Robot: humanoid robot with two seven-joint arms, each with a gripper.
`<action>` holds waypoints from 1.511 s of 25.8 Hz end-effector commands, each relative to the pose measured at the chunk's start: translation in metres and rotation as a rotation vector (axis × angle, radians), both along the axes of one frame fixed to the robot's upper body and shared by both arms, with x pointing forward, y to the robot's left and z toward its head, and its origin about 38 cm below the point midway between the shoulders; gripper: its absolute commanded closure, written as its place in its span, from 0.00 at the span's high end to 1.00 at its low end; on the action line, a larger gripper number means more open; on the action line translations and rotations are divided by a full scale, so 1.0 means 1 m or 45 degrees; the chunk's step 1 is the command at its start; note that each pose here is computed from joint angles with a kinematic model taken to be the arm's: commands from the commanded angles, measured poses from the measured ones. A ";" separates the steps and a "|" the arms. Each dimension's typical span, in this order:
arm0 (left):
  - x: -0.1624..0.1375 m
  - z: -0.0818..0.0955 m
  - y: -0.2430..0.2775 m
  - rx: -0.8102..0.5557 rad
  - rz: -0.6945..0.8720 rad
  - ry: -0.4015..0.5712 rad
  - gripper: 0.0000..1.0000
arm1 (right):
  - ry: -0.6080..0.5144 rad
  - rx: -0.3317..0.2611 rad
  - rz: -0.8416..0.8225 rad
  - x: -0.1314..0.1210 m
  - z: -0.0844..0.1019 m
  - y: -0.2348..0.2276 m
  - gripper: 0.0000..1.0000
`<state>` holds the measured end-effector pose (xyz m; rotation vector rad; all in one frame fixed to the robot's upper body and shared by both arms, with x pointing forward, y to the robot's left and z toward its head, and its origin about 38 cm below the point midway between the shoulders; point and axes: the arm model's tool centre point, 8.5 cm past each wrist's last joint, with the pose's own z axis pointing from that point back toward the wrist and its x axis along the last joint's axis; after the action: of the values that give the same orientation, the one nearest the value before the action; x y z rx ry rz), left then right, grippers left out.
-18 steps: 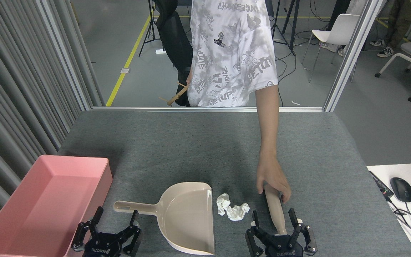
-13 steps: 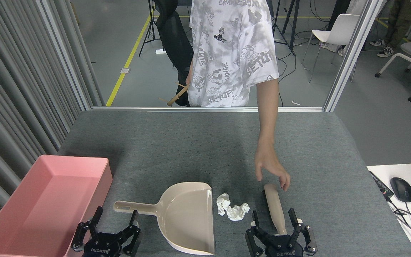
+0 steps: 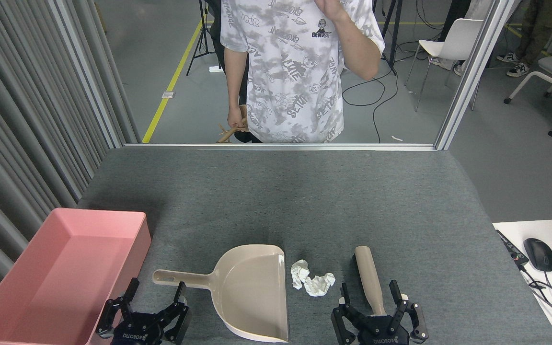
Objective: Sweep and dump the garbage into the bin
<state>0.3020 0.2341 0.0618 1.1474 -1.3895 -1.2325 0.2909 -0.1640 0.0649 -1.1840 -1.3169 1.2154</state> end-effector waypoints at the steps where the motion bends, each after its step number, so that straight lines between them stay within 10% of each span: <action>1: 0.000 0.002 0.003 -0.164 0.011 -0.002 1.00 | 0.006 -0.004 -0.001 0.000 -0.001 -0.001 0.99; 8: 0.000 0.004 0.004 -0.396 0.015 0.002 1.00 | 0.008 -0.010 0.030 -0.002 -0.001 -0.002 0.99; 15: -0.004 0.000 0.011 -1.130 0.031 0.077 1.00 | 0.022 -0.014 0.039 -0.005 -0.005 -0.003 0.99; 39: -0.005 -0.056 -0.006 -1.345 0.076 0.196 1.00 | 0.088 -0.027 -0.066 -0.019 -0.028 -0.017 0.99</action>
<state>0.2937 0.2288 0.0093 0.3386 -1.5467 -0.3762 0.2736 -0.1795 0.0450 -1.1788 -1.2473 1.2246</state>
